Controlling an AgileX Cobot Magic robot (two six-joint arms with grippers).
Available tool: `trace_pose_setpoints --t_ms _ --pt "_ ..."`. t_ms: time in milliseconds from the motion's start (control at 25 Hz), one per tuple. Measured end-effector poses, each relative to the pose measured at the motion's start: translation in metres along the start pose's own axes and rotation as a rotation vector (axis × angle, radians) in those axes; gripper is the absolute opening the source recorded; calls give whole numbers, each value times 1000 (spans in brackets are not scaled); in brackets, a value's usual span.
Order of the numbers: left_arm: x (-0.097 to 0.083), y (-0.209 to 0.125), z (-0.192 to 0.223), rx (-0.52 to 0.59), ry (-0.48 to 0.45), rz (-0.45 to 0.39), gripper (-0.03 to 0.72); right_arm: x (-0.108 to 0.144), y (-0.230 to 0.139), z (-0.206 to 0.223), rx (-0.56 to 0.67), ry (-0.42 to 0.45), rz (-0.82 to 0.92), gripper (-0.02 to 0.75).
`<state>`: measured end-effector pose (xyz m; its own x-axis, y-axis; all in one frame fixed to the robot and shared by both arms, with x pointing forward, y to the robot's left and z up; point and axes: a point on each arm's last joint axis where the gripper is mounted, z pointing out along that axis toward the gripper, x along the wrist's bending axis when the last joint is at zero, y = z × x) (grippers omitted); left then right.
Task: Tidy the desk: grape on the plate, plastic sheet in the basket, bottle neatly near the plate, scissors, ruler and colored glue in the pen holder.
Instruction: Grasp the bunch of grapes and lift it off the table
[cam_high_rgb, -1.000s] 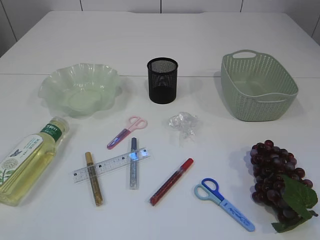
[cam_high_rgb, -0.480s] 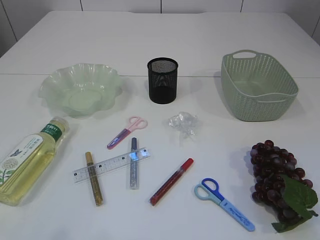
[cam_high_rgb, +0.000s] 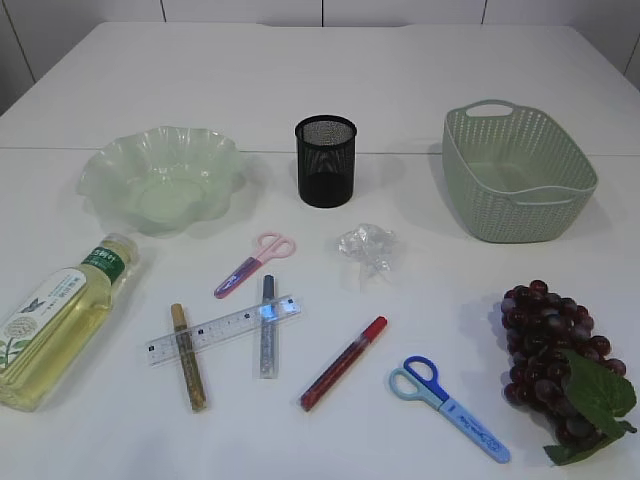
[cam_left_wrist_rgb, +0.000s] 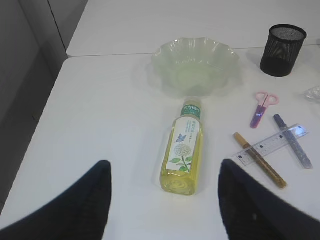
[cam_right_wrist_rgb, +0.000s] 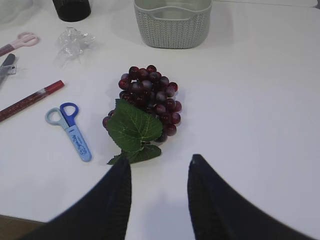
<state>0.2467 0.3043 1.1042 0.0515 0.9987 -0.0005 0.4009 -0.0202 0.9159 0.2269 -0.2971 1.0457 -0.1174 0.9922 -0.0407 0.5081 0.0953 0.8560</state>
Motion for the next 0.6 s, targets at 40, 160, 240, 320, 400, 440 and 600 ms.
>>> trace_pose_setpoints --t_ms 40,160,240,320,400,440,600 --pt "0 2 1 7 0 0 489 0 0 0 0 0 0 311" --pt "0 6 7 32 0 1 489 0 0 0 0 0 0 311" --pt "0 6 9 44 1 2 489 0 0 0 -2 0 0 311" --pt "-1 7 10 51 1 2 489 1 0 0 -3 9 4 311" --pt "-1 7 11 54 1 2 489 1 0 0 -3 12 6 311" --pt "-1 7 12 56 1 2 489 1 0 0 -3 12 6 311" --pt "-1 10 14 66 -4 -1 489 1 3 2 50 17 38 312"
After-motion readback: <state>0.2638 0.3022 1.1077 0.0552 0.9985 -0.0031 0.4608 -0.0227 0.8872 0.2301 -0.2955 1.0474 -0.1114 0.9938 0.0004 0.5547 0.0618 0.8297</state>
